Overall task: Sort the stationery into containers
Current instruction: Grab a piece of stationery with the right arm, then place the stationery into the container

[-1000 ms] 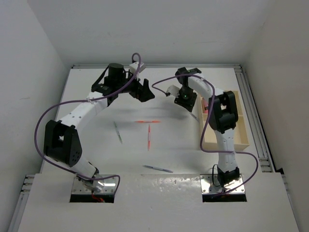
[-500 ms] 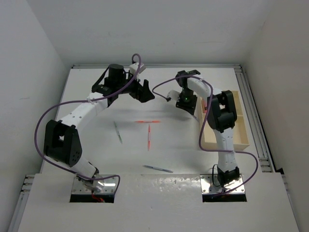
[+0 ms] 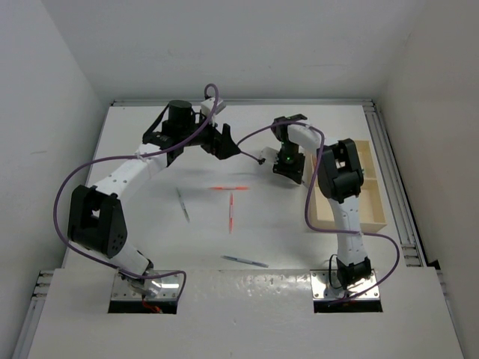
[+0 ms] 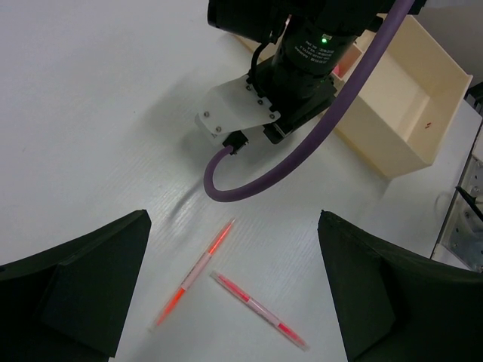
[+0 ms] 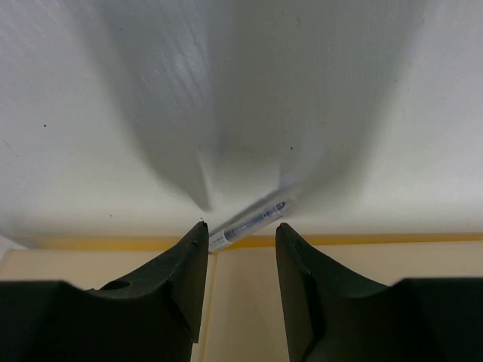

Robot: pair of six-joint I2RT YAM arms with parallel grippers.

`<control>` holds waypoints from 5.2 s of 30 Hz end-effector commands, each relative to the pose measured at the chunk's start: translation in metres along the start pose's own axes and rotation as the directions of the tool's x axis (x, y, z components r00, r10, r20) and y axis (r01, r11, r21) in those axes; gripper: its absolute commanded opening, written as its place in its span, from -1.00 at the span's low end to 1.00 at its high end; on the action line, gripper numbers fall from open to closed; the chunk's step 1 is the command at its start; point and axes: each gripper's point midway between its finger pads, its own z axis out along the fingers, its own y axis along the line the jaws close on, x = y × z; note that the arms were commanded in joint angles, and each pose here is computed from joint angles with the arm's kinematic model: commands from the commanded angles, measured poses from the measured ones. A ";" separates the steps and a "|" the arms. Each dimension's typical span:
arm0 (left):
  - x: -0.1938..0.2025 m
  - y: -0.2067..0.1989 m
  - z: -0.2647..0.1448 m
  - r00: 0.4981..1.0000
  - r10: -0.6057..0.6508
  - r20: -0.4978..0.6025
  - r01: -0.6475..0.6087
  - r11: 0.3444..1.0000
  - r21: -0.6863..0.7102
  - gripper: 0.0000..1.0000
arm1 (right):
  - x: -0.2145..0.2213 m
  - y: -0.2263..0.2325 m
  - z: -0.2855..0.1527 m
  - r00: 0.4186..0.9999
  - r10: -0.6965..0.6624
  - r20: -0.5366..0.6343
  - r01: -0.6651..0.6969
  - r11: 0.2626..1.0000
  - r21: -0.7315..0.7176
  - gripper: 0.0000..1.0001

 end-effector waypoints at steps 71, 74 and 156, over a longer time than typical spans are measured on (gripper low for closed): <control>-0.072 0.058 -0.088 0.973 -0.046 0.227 0.070 0.992 -0.100 1.00 | -0.066 0.104 -0.026 0.850 0.272 0.451 -0.280 0.959 -0.052 0.05; -0.067 0.065 -0.098 0.969 -0.075 0.234 0.105 0.988 -0.116 1.00 | -0.071 0.109 -0.025 0.858 0.255 0.447 -0.265 0.963 -0.040 0.05; -0.034 0.054 -0.121 0.974 0.193 0.115 -0.162 0.959 -0.234 1.00 | 0.049 0.141 -0.112 0.862 -0.200 0.465 0.045 0.946 0.322 -1.00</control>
